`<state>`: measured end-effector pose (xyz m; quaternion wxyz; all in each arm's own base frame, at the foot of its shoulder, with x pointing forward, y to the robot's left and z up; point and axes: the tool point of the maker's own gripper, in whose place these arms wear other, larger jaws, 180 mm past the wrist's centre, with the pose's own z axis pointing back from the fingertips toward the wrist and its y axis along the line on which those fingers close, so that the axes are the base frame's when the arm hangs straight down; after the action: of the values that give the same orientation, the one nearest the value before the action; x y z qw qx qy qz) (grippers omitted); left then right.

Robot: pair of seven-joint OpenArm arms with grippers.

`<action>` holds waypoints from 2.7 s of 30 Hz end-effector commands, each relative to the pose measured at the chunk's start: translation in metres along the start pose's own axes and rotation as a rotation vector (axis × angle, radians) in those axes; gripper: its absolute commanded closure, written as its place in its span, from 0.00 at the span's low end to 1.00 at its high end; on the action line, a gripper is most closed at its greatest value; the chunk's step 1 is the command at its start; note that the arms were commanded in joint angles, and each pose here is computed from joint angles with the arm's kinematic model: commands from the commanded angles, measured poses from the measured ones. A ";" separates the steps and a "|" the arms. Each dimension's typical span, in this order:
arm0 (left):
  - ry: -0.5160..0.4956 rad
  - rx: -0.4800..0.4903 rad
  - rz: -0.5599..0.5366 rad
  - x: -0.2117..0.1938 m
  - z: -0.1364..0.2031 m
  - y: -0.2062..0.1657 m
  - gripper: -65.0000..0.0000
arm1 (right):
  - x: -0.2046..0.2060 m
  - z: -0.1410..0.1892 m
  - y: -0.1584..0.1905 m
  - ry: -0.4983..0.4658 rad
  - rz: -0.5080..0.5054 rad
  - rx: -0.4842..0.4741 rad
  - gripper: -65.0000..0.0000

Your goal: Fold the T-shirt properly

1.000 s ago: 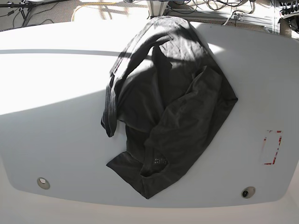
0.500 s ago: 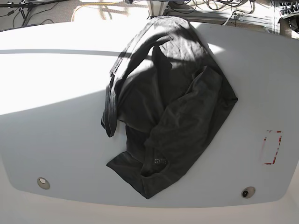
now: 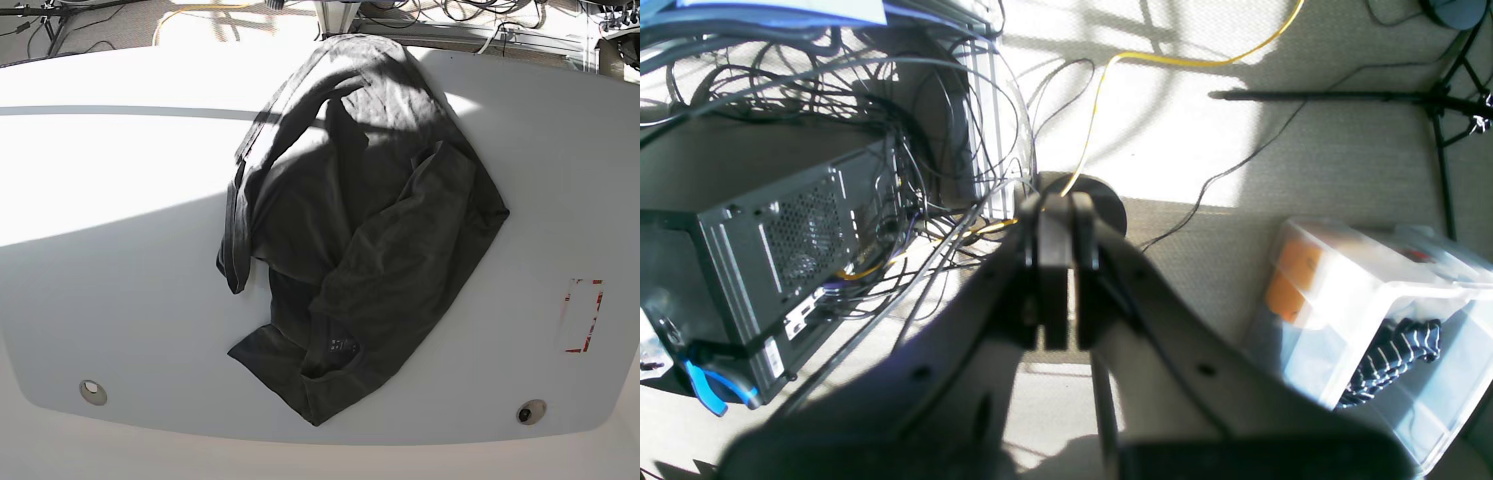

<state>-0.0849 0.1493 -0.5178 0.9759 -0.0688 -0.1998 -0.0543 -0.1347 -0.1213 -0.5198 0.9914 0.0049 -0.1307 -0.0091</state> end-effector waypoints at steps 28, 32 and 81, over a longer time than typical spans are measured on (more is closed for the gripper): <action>-0.170 0.059 -0.045 0.068 0.066 0.014 0.80 | 0.047 0.075 -0.009 -0.153 -0.036 -0.019 0.99; -0.229 0.043 -0.063 0.092 0.081 0.004 0.80 | 0.073 0.093 -0.007 -0.218 -0.070 -0.008 0.99; -0.574 0.139 -0.036 0.220 0.095 0.050 0.79 | 0.188 0.099 -0.015 -0.513 -0.024 -0.033 1.00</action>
<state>0.0826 0.1958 -0.3603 0.8906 -0.0112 -0.4536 -0.0297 0.0121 -0.1394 -0.3830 0.9347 -0.0110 -0.3544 -0.0255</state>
